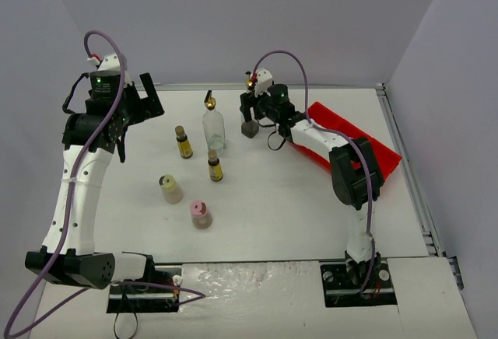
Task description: Organize the condiment bottles
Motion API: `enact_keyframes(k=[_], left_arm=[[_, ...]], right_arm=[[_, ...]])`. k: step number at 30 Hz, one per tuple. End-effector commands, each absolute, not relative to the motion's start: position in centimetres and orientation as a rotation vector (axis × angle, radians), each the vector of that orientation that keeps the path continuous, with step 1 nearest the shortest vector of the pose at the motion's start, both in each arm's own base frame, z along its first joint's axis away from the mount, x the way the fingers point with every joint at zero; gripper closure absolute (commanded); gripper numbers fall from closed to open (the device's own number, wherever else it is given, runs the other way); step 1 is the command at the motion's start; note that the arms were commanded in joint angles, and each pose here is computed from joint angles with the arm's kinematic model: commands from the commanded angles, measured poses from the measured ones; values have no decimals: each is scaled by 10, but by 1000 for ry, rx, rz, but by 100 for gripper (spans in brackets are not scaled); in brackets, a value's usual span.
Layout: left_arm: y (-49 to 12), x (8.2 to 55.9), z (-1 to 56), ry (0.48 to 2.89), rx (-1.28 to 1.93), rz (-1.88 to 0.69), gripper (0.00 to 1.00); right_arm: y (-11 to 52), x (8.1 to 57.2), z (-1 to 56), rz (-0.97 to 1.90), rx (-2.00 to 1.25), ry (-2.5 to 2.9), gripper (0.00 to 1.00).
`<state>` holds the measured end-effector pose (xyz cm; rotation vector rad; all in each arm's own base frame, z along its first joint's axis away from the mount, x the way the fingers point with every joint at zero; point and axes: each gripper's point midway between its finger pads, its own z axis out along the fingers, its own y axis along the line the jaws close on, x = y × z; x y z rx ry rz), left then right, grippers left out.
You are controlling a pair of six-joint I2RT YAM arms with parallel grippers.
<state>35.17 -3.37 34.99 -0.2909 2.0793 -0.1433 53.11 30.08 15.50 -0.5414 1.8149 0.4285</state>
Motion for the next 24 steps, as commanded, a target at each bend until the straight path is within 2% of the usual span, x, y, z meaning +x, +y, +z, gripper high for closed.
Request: enact_keyframes(k=[1, 5, 11, 17, 24], left_arm=[[-32, 357, 377, 1979, -280, -158, 3], [-32, 357, 378, 1980, -280, -158, 3], [-33, 358, 377, 1980, -279, -161, 3], [-33, 357, 376, 1981, -278, -162, 3], [-32, 356, 375, 1980, -280, -159, 3]], right_arm=[[311, 534, 209, 497, -523, 1670, 37], [315, 526, 212, 510, -534, 1667, 39], [317, 512, 228, 519, -536, 1654, 48], [316, 499, 237, 509, -535, 1646, 47], [323, 495, 239, 520, -546, 1646, 57]])
